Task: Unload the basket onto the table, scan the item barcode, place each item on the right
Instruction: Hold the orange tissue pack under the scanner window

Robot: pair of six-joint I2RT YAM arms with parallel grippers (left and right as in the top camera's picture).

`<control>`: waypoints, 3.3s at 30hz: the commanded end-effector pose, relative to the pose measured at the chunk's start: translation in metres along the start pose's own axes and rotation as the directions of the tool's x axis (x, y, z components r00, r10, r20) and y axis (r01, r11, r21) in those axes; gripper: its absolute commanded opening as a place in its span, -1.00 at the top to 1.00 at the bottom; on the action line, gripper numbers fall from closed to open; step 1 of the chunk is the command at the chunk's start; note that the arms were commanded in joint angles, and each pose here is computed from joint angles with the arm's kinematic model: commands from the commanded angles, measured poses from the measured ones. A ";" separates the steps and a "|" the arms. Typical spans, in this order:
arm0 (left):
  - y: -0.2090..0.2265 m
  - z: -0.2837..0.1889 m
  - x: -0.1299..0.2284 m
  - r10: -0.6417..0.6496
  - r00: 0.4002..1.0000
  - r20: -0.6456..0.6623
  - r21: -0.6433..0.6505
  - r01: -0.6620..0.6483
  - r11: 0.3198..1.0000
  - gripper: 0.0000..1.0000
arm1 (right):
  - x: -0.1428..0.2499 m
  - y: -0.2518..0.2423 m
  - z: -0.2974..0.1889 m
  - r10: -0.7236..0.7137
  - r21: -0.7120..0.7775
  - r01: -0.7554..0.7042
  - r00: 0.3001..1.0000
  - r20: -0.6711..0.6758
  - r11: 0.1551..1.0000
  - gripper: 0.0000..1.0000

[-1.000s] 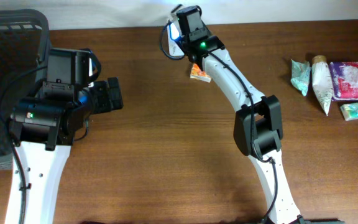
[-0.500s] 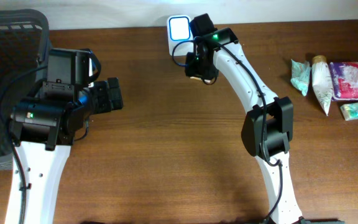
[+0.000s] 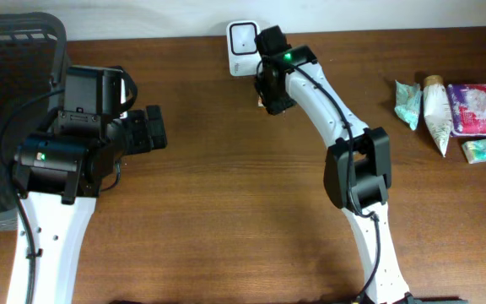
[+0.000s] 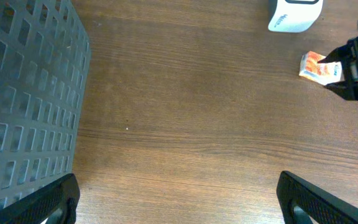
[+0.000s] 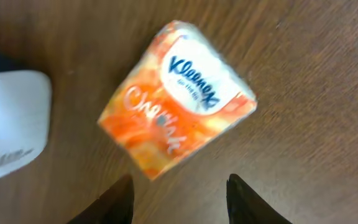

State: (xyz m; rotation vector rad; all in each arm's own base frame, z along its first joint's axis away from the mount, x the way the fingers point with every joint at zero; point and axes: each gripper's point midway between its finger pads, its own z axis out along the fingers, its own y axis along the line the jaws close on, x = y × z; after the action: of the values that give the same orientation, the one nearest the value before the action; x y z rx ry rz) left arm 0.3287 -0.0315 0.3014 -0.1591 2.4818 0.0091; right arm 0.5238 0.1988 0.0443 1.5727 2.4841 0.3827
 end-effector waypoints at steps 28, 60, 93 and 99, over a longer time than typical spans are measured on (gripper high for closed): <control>0.002 -0.002 -0.003 -0.011 1.000 0.011 -0.004 0.011 1.000 -0.98 | -0.010 -0.002 -0.062 -0.995 0.014 0.996 0.093 0.024 0.094 0.92; 0.002 -0.002 -0.003 -0.011 1.000 0.011 -0.004 0.011 1.000 -0.98 | -0.142 0.070 0.010 -0.896 -0.103 0.995 0.056 0.441 0.011 0.11; 0.002 -0.002 -0.003 -0.011 1.000 0.011 -0.004 0.011 1.000 -0.99 | -0.072 0.145 -0.103 -0.783 0.293 0.950 -0.262 0.564 -0.107 0.92; 0.002 -0.002 -0.003 -0.011 1.000 0.011 -0.004 0.011 1.000 -0.98 | -0.029 0.178 -0.114 -0.681 0.449 0.881 -0.422 0.599 -0.151 0.92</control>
State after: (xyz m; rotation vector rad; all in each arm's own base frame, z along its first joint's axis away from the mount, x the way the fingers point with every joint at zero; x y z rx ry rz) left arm 0.3285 -0.0314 0.3015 -0.1591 2.4818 0.0091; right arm 0.6544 0.2243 0.2053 -0.7141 1.8959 -0.1604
